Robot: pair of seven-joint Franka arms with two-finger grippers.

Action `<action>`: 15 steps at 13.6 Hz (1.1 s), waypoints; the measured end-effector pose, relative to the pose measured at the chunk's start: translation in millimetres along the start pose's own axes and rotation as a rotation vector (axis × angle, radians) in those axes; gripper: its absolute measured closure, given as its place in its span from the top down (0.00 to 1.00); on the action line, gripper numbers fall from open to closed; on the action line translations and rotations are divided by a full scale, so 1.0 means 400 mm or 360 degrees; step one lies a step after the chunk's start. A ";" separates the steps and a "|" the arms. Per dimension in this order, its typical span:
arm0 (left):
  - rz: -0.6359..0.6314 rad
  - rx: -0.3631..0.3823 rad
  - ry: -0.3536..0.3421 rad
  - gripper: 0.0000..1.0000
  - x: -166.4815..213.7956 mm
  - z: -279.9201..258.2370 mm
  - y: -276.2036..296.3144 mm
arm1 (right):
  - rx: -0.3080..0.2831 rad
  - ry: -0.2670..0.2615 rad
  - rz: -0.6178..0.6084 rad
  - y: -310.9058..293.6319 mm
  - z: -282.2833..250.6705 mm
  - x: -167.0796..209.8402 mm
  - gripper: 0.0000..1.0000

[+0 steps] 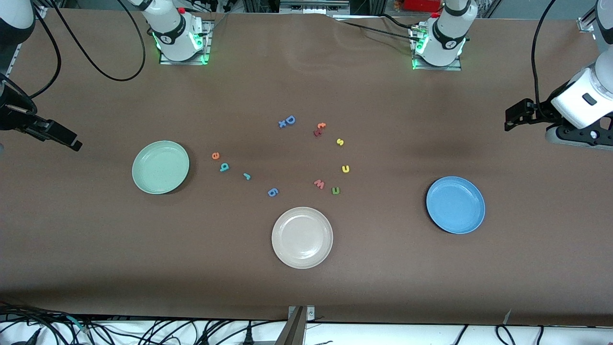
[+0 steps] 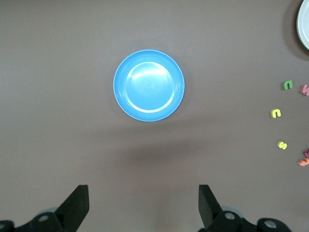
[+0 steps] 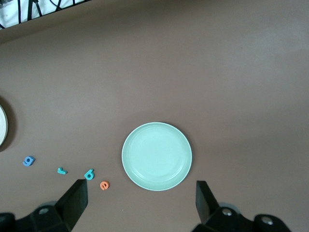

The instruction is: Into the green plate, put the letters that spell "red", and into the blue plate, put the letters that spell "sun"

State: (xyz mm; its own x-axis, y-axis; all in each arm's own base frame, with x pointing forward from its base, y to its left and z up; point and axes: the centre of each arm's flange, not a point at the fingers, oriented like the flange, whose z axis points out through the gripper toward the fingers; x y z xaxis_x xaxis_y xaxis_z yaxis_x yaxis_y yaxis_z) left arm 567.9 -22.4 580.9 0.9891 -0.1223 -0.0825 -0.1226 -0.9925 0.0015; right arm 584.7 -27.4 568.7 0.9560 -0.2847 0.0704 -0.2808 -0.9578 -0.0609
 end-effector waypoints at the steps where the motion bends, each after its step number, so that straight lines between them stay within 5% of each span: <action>1: 0.0002 0.0000 -0.0002 1.00 0.000 0.000 0.002 | 0.0000 0.0000 0.0000 0.000 0.000 0.000 1.00; 15: 0.0000 0.0000 -0.0007 1.00 -0.001 0.001 0.000 | 0.0001 0.0007 0.0009 0.010 -0.010 -0.001 1.00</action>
State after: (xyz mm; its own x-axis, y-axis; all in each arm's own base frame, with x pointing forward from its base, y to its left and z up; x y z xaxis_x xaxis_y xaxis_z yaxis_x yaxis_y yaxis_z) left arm 567.4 -22.4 580.5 0.9887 -0.1221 -0.0868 -0.1224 -0.9925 0.0017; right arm 582.8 -31.1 572.2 0.9540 -0.2905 0.0741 -0.2863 -0.9561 -0.0620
